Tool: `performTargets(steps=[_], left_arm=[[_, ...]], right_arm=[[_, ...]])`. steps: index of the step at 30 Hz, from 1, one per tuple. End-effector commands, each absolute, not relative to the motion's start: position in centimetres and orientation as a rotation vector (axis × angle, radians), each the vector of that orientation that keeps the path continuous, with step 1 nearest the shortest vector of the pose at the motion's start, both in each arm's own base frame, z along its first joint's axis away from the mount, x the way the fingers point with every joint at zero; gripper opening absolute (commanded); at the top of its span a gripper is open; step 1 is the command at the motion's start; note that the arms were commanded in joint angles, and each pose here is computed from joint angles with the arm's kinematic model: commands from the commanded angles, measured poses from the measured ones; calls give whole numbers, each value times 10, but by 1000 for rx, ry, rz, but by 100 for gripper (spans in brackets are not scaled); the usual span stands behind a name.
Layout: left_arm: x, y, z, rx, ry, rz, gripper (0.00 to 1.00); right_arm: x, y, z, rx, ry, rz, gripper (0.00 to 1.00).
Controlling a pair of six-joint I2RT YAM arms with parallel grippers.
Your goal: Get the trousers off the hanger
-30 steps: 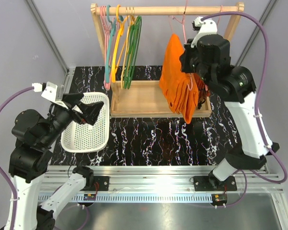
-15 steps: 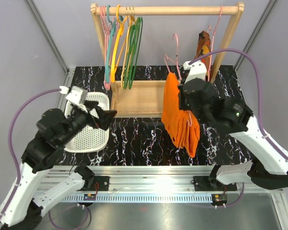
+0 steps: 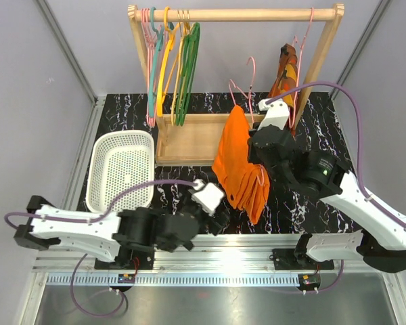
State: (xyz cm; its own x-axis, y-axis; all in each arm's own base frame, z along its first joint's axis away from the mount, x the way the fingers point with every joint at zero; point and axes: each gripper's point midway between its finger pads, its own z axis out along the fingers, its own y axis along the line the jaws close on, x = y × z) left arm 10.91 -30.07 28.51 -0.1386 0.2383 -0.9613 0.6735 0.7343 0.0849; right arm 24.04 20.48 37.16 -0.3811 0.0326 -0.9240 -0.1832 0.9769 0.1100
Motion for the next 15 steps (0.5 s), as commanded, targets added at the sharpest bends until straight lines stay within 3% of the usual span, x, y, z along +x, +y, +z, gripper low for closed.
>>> performTargets(steps=[1,15], left_arm=[[124,-322,327,465,1633,-455,99],[141,-397,353,402,1564,-679,95]], right_arm=[[244,196,432,115,1757,405,0],[243,191,438,119,1721,413,0]])
